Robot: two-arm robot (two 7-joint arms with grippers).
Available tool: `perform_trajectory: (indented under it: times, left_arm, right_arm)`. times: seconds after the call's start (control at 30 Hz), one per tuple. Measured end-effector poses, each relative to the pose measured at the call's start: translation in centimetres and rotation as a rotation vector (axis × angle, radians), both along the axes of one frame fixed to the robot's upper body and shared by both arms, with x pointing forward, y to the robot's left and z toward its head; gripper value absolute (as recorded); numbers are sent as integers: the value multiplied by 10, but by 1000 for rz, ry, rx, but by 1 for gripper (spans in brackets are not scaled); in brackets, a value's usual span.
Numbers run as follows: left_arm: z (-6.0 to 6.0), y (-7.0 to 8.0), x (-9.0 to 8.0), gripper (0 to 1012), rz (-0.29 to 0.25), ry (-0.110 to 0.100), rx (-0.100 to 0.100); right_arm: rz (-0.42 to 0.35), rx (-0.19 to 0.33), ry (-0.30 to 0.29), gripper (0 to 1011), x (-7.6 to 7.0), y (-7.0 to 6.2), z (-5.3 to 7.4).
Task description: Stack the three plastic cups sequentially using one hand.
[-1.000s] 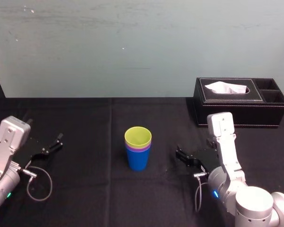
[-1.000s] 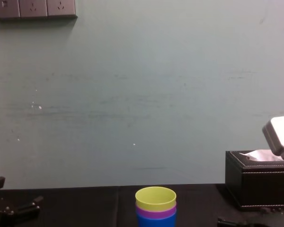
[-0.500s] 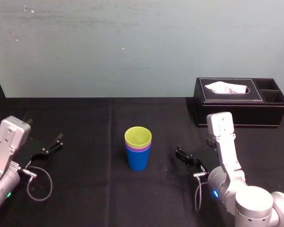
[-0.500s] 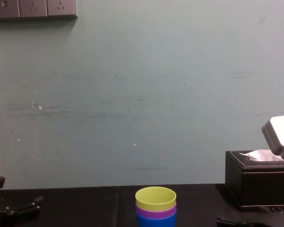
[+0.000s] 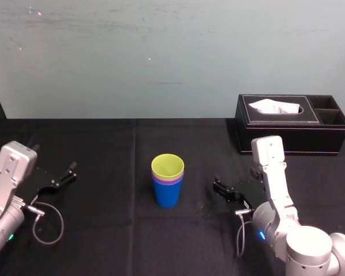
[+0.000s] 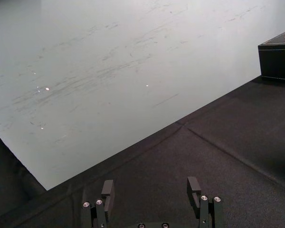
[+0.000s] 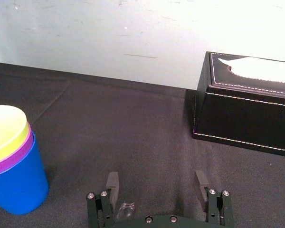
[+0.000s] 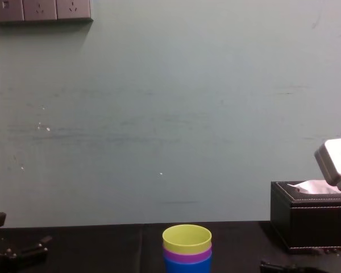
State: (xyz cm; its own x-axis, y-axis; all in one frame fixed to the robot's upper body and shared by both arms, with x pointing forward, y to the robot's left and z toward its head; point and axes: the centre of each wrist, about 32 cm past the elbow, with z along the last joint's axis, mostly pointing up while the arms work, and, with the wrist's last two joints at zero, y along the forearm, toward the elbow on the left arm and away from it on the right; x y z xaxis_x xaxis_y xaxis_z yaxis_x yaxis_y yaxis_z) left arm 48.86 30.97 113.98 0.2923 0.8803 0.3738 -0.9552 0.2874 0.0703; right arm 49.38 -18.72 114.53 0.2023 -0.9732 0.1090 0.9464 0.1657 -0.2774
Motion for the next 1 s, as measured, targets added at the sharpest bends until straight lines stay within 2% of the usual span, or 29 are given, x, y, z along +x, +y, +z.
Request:
perform_trajectory:
  times: [1.0]
  left_arm:
    - [0, 0, 0, 1000, 0, 0, 0]
  right_arm:
    - [0, 1, -1, 1003, 0, 0, 0]
